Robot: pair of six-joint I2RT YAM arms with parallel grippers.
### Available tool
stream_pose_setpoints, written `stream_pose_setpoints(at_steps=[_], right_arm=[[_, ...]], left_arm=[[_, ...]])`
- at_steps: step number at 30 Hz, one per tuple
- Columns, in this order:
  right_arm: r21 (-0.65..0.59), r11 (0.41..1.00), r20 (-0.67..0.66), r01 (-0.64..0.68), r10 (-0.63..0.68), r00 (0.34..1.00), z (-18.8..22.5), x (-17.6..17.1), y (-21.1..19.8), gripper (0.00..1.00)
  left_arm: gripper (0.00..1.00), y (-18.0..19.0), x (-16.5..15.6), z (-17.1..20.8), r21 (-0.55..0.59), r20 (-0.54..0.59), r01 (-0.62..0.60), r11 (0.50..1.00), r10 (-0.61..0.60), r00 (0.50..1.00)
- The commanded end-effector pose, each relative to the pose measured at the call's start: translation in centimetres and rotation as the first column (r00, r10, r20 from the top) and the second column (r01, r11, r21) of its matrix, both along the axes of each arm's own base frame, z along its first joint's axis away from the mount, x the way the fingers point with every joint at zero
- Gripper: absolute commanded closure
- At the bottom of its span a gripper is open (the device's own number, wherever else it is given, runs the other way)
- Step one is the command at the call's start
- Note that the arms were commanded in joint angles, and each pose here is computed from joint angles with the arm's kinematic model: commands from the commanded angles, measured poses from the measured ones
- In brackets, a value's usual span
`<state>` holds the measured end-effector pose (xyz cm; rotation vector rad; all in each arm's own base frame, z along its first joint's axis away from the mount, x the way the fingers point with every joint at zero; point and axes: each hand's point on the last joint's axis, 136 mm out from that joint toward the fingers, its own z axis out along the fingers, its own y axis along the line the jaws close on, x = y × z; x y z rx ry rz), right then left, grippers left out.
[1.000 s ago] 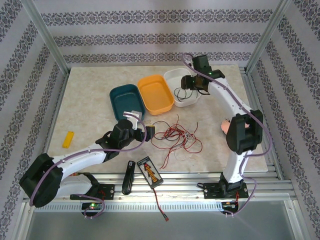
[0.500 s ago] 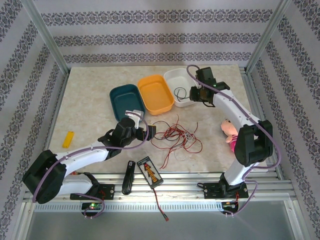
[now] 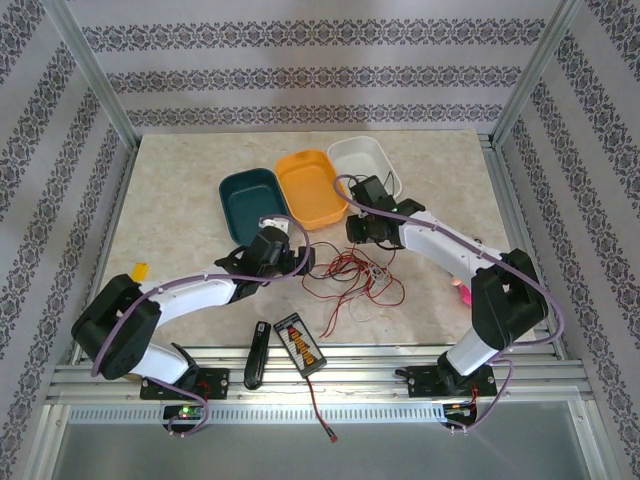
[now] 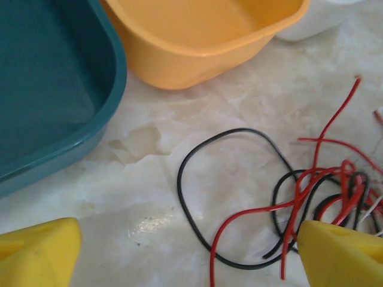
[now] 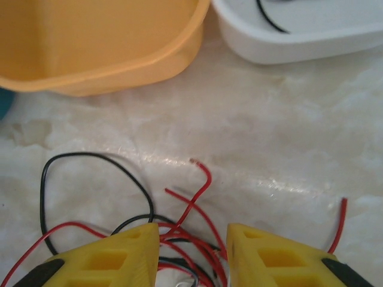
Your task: Untangle the cables
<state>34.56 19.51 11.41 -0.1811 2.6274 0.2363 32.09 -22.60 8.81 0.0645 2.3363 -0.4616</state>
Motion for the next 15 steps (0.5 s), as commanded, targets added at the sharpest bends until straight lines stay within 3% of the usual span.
stream_pose_setpoints(at_steps=[1, 6, 15], right_arm=[[0.046, 0.998, 0.013, 0.032, -0.033, 0.999, 0.4, -0.5, 0.4, 0.66], [0.047, 0.997, 0.024, 0.060, -0.062, 0.998, 0.4, -1.0, -0.3, 0.66], [0.080, 0.987, 0.132, 0.136, -0.146, 0.980, 2.3, -1.3, -3.0, 0.61]], left_arm=[[0.21, 0.0, 0.9, -0.3, -0.037, -0.036, -0.057, 0.998, 0.056, 0.998], [0.38, -0.6, 1.7, -1.9, 0.001, -0.065, -0.060, 0.998, 0.060, 0.996], [0.51, -1.7, 3.5, -3.6, 0.154, -0.081, 0.030, 0.988, -0.018, 0.997]])
